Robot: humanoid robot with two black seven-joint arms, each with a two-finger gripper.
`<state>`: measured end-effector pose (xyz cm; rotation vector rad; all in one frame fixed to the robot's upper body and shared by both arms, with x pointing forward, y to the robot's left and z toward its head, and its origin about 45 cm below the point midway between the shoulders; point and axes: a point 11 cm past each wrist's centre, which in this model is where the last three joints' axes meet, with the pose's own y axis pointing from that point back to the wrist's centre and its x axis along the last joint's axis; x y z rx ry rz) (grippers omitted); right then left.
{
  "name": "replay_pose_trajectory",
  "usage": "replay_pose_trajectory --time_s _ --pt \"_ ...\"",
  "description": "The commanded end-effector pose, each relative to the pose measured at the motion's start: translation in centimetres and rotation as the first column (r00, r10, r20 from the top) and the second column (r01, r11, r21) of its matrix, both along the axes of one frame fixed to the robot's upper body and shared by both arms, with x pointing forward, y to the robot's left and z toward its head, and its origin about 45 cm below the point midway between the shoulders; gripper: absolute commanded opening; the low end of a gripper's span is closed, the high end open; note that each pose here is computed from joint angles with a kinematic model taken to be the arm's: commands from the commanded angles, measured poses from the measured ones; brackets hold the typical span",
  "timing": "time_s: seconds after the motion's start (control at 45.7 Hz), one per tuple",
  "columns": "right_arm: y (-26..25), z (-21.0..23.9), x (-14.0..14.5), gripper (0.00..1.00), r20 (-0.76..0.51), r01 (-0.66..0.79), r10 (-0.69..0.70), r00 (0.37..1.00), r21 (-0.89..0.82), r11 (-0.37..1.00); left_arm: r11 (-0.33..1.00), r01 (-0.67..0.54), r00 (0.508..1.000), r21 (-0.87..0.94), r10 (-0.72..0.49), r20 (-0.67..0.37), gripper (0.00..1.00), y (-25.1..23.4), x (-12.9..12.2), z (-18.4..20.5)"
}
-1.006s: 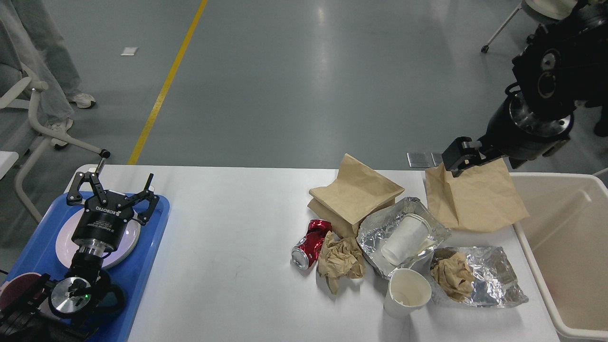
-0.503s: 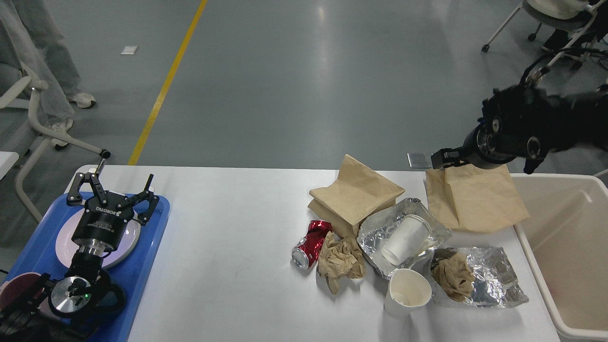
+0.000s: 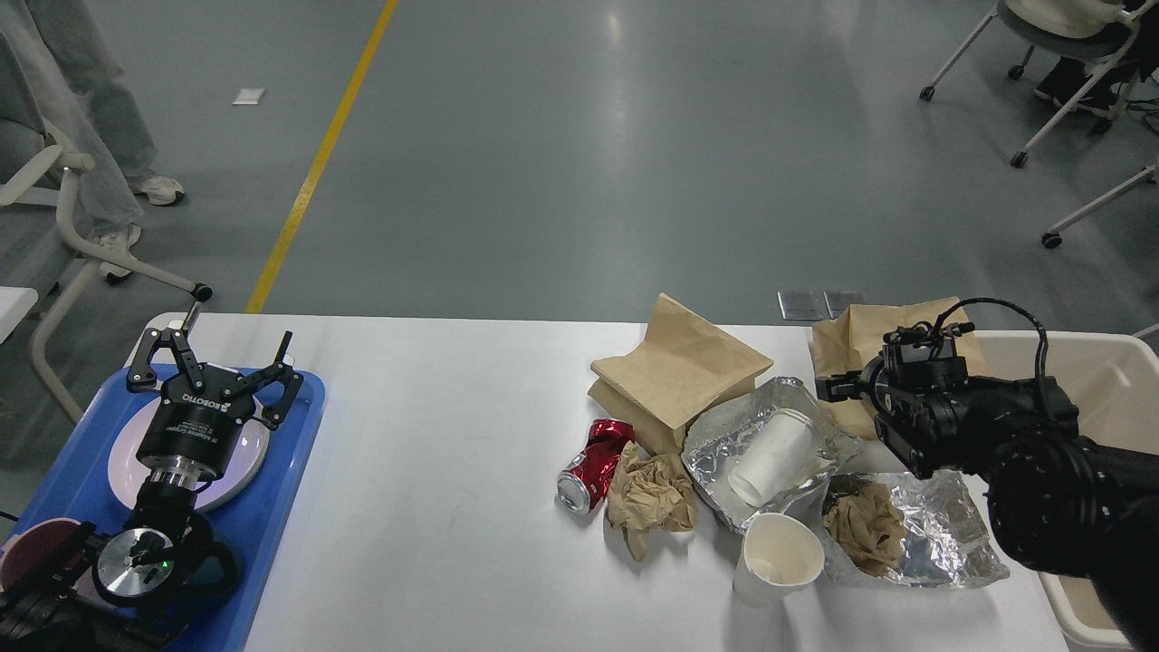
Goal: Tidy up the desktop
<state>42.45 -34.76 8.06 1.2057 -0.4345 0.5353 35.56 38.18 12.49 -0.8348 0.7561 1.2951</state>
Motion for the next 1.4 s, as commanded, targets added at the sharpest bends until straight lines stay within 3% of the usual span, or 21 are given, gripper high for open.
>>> replay_pose_trajectory --time_s 0.0,0.722,0.853,1.116,1.378 --pt "0.9 -1.6 -1.0 1.00 -0.004 0.009 -0.009 1.000 0.035 0.999 1.000 0.000 1.000 0.000 0.000 0.000 0.96 0.0 0.0 0.0" --pt "-0.9 -3.1 -2.8 0.89 -0.003 0.047 -0.047 0.999 0.022 0.999 1.000 0.000 1.000 0.000 0.000 0.000 0.96 0.0 0.0 0.0" --pt "-1.3 -3.8 -3.6 0.71 -0.017 0.054 -0.054 0.998 0.018 0.998 1.000 0.000 1.000 0.000 0.000 0.000 0.96 0.0 0.0 0.0" --pt "-2.0 -3.5 -3.6 0.03 -0.005 0.097 -0.097 0.995 0.000 0.995 1.000 0.000 1.000 0.000 0.000 0.000 0.96 0.0 0.0 0.0" --pt "-2.0 -3.5 -3.7 0.00 -0.023 0.114 -0.114 0.993 0.002 0.994 1.000 0.000 1.000 0.000 0.000 0.000 0.96 0.0 0.0 0.0"
